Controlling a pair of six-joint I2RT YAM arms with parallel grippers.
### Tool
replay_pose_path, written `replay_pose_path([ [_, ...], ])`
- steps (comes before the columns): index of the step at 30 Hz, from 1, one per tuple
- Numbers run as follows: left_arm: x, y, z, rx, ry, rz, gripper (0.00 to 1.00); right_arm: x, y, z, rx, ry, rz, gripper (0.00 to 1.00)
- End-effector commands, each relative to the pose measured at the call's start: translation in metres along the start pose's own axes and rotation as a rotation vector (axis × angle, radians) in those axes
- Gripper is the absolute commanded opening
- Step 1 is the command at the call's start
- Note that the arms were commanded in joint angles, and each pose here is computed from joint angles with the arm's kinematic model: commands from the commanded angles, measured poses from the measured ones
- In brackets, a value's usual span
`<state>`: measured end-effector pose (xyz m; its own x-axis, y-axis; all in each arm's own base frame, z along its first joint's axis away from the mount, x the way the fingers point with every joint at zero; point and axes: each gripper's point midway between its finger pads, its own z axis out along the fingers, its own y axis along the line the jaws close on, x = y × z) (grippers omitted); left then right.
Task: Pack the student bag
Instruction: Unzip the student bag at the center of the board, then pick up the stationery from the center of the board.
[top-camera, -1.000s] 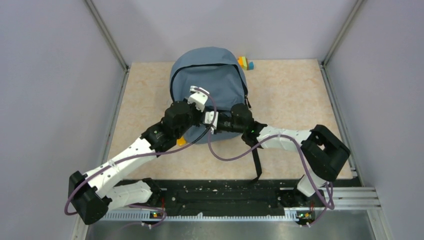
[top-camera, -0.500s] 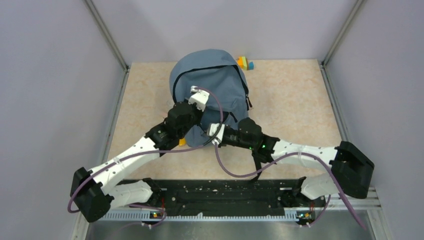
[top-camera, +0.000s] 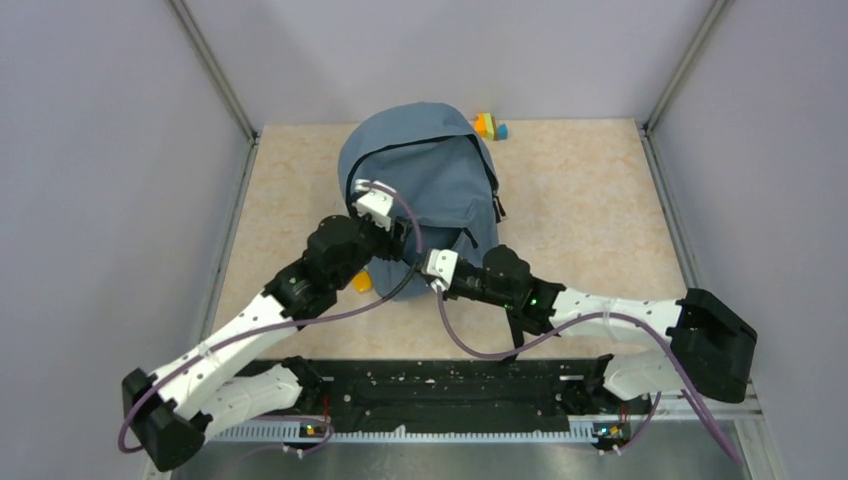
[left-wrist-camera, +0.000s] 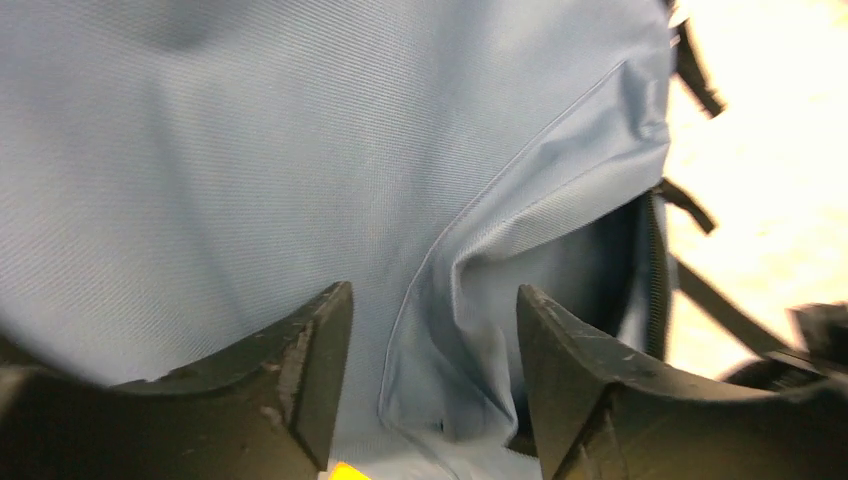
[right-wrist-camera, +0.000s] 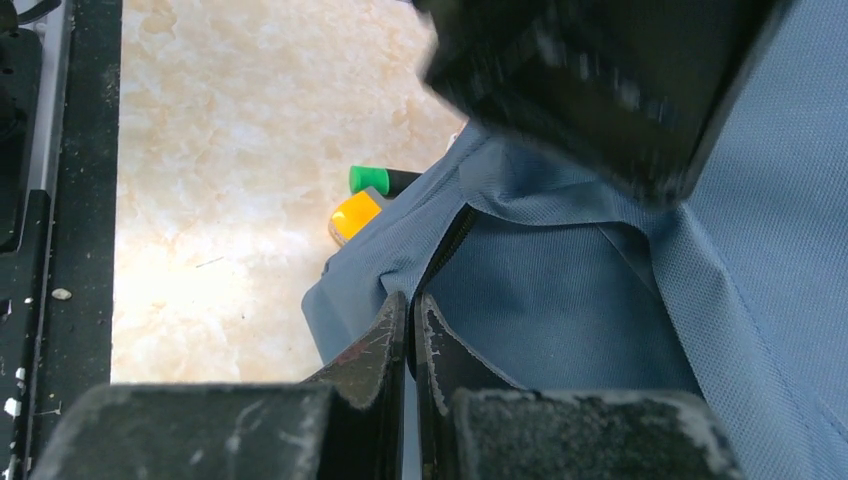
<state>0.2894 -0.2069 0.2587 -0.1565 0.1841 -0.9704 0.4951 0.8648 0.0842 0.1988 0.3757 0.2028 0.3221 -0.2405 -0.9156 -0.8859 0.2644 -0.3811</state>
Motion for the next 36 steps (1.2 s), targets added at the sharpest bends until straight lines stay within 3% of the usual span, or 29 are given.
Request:
replay_pose_path([
  [1, -0.016, -0.007, -0.040, 0.083, -0.054, -0.114, 0.69, -0.023, 0.007, -0.006, -0.008, -0.081, 0.027, 0.00],
  [8, 0.013, 0.016, -0.078, -0.025, 0.067, -0.307, 0.76, -0.024, 0.006, -0.008, 0.014, -0.108, 0.039, 0.00],
  [14, 0.064, 0.082, -0.076, -0.325, 0.139, -0.517, 0.76, -0.023, 0.007, -0.009, 0.015, -0.123, 0.051, 0.00],
  [20, 0.126, 0.133, -0.059, -0.546, 0.181, -0.737, 0.74, -0.021, 0.008, -0.011, 0.016, -0.122, 0.043, 0.00],
  [25, 0.142, 0.163, -0.034, -0.638, 0.091, -0.880, 0.75, -0.018, 0.008, -0.011, 0.021, -0.116, 0.039, 0.00],
  [29, 0.143, 0.181, -0.006, -0.648, 0.048, -0.939, 0.75, -0.015, 0.010, -0.010, 0.012, -0.110, 0.040, 0.00],
  [36, 0.174, 0.201, 0.033, -0.682, 0.133, -0.980, 0.75, -0.017, 0.014, -0.010, -0.012, -0.117, 0.049, 0.00],
])
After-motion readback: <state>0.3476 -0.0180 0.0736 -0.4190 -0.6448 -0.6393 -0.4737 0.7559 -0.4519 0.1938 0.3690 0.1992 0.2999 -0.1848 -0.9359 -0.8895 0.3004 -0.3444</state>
